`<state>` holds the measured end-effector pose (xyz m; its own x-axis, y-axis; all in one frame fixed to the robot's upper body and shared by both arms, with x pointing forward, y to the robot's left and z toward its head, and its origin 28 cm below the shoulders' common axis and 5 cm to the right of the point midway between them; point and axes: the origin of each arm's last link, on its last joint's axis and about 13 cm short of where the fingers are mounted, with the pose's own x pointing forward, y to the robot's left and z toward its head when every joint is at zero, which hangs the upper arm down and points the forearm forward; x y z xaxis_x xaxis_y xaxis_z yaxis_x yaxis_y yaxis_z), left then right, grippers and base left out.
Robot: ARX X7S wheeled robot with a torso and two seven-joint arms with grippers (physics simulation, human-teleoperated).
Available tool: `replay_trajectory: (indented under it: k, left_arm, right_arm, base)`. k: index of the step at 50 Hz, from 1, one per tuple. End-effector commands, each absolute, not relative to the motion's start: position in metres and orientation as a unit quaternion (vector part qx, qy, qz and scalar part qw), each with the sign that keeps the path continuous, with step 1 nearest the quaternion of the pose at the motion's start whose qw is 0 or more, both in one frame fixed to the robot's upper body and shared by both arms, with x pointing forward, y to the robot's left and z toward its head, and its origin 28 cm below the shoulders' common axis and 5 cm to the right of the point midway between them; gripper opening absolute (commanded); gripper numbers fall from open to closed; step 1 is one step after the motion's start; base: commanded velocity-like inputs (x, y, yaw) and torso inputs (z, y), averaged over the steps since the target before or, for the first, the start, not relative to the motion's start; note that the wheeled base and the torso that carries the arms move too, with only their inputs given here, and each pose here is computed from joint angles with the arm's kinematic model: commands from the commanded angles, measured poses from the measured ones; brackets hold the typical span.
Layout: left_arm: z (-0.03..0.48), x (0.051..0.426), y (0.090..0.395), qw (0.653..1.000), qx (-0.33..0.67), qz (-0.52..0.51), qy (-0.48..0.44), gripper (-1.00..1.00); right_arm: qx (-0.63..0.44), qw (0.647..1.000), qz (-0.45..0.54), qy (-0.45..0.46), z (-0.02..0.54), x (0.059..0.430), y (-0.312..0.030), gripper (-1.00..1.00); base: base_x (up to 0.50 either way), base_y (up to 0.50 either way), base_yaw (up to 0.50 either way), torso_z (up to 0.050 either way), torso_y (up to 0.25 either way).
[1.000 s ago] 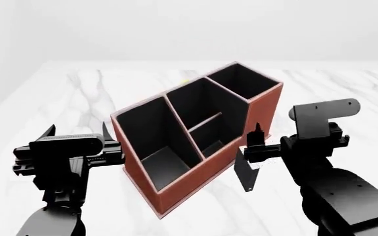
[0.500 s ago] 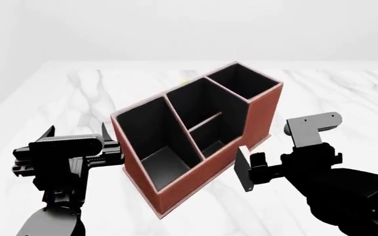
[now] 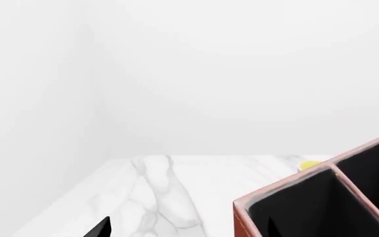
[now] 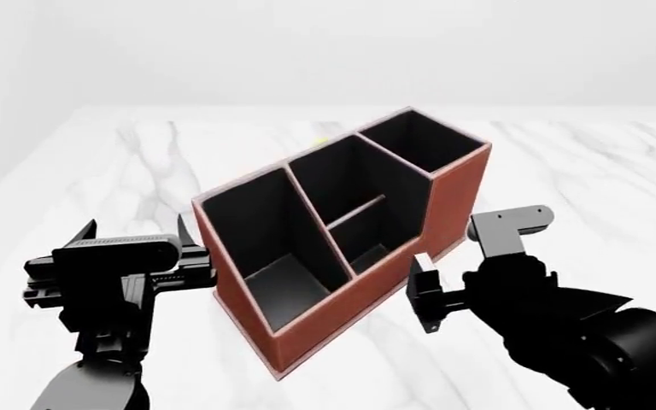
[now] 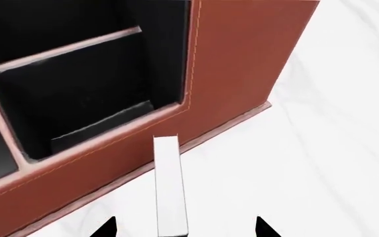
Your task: Pick up the book and place it in the left compartment of the caddy.
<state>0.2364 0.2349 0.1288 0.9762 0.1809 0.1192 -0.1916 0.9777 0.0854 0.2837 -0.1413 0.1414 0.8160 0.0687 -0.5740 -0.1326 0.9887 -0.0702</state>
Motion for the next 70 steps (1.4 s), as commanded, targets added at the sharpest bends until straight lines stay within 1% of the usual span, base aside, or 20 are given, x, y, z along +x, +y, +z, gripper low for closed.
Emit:
replay_trajectory:
  k: [1,16,34,35,49,56,62,64,70]
  left_arm:
    - [0.129,0.236,0.235,0.993,0.049,0.094,-0.055,1.00]
    - [0.131,0.237,0.235,0.993,0.049,0.094,-0.057,1.00]
    - [0.127,0.236,0.234,0.993,0.048,0.093,-0.053,1.00]
    - [0.127,0.236,0.234,0.993,0.048,0.093,-0.053,1.00]
    - [0.125,0.235,0.235,0.993,0.047,0.095,-0.051,1.00]
    - [0.126,0.234,0.235,0.993,0.047,0.095,-0.053,1.00]
    - [0.126,0.234,0.235,0.993,0.047,0.096,-0.053,1.00]
    - [0.128,0.234,0.236,0.993,0.046,0.096,-0.054,1.00]
    - [0.128,0.234,0.236,0.993,0.046,0.097,-0.055,1.00]
  right_arm:
    - [-0.050,0.943,0.058,0.325,0.125,0.302,-0.137,1.00]
    - [-0.045,0.925,0.061,0.373,0.101,0.307,-0.136,1.00]
    - [-0.045,0.921,0.061,0.383,0.093,0.310,-0.137,1.00]
    - [-0.044,0.921,0.058,0.382,0.093,0.310,-0.137,-1.00]
    - [-0.043,0.924,0.048,0.376,0.091,0.311,-0.137,-1.00]
    - [-0.049,0.929,0.047,0.363,0.099,0.309,-0.136,-1.00]
    - [-0.056,0.946,0.049,0.314,0.130,0.308,-0.139,-1.00]
    - [-0.057,0.954,0.053,0.289,0.150,0.304,-0.139,-1.00]
    - [-0.066,0.965,0.065,0.247,0.187,0.284,-0.141,-1.00]
  base:
    - [0.00,0.00,0.00,0.000,0.000]
    - [0.00,0.00,0.00,0.000,0.000]
    - [0.00,0.00,0.00,0.000,0.000]
    - [0.00,0.00,0.00,0.000,0.000]
    - [0.00,0.00,0.00,0.000,0.000]
    - [0.00,0.00,0.00,0.000,0.000]
    - [0.00,0.00,0.00,0.000,0.000]
    - [0.00,0.00,0.00,0.000,0.000]
    - [0.00,0.00,0.00,0.000,0.002]
